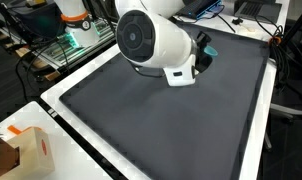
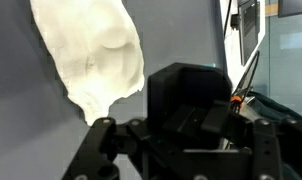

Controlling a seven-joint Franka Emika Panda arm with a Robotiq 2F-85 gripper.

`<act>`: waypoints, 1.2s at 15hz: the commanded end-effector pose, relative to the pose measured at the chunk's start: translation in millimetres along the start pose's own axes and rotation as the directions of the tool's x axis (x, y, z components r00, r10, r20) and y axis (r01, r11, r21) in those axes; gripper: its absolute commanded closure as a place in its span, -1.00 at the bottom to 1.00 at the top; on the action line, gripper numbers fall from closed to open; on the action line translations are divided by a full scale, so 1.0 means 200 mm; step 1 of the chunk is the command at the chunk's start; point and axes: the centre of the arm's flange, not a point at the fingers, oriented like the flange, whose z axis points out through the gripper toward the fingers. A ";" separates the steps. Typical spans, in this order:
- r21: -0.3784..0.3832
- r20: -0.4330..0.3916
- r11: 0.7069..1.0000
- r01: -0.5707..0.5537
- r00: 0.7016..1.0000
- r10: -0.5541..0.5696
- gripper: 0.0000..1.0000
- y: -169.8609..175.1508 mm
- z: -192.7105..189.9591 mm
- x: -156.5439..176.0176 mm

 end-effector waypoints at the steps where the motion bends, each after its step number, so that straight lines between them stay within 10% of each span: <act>1: -0.019 -0.008 0.999 -0.037 0.999 0.037 0.61 -0.01 -0.03 -0.09; 18: -0.249 -0.065 0.950 -0.189 0.982 0.178 0.61 -0.19 -0.17 -0.24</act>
